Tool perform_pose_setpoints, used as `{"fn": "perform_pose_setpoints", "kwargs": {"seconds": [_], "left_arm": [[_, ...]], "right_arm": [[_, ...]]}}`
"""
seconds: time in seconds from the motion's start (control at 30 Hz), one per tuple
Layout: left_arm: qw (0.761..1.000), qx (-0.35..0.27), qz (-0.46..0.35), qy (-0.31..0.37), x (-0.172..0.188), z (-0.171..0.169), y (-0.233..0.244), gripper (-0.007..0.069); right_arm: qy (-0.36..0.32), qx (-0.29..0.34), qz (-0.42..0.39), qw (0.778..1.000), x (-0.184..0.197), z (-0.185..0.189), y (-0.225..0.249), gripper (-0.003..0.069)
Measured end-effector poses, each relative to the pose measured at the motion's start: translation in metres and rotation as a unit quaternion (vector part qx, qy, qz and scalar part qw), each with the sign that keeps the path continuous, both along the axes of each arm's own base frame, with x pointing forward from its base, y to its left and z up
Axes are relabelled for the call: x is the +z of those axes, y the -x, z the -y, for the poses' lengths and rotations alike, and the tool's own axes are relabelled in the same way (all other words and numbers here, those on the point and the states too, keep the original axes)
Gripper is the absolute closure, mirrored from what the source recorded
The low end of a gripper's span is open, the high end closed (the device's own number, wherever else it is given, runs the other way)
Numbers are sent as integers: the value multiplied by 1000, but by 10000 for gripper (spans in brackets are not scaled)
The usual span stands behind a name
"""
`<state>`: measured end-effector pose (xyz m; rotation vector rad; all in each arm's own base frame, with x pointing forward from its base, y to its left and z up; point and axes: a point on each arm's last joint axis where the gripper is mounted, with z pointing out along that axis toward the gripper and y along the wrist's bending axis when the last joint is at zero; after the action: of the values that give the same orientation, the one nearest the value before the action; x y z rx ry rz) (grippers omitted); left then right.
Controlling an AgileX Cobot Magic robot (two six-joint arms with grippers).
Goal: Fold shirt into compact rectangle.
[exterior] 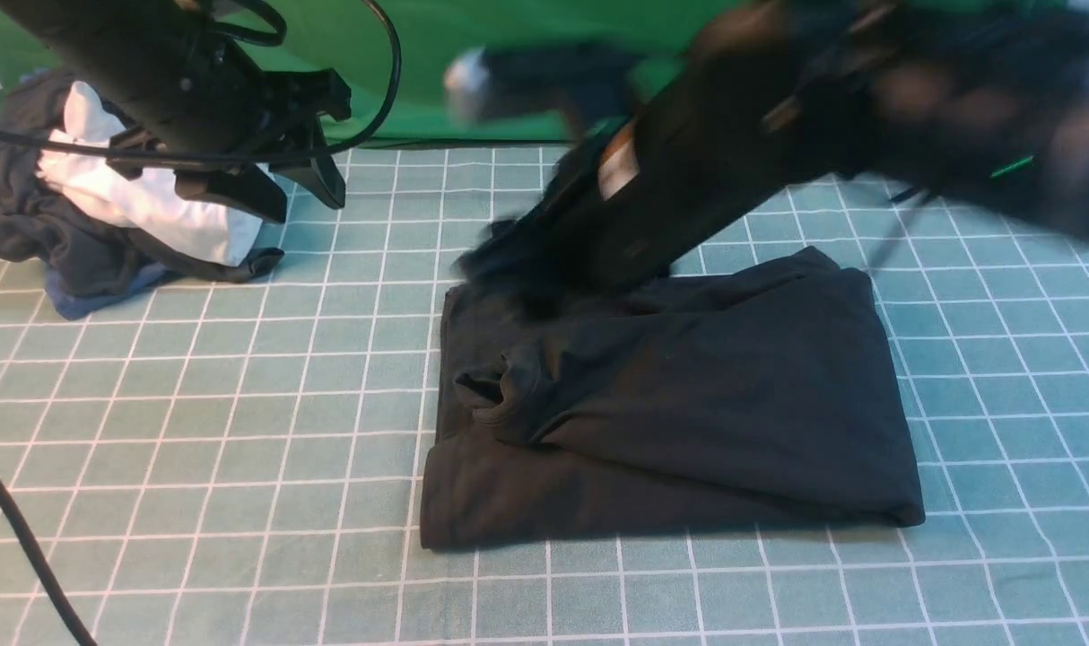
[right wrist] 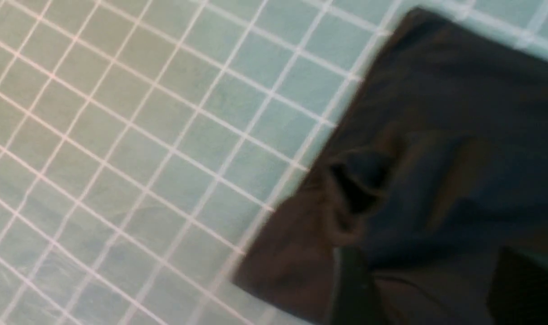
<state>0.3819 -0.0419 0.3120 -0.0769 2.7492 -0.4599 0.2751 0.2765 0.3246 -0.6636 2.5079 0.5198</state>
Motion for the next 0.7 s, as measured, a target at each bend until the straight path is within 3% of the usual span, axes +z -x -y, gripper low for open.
{"fn": "perform_pose_setpoints", "kwargs": {"seconds": [0.07,0.17,0.27,0.37,0.57,0.7], "left_arm": [[1000,-7,-3,21,1,4,1,370],[997,-42,-20,60,1,17,6,489],[993,-75,-35,80,-9,42,13,581],[991,-108,-33,74,-27,79,21,610],[986,-152,-44,47,-47,118,29,533],[989,-135,-58,15,-63,123,26,384]], "right_arm": [[28,-12,6,1000,24,32,4,501],[71,-33,-4,997,44,70,11,611],[90,-49,9,995,61,96,20,636],[97,-62,25,993,71,115,32,641],[101,-65,25,992,72,126,43,641],[113,-62,10,992,61,125,42,641]]}}
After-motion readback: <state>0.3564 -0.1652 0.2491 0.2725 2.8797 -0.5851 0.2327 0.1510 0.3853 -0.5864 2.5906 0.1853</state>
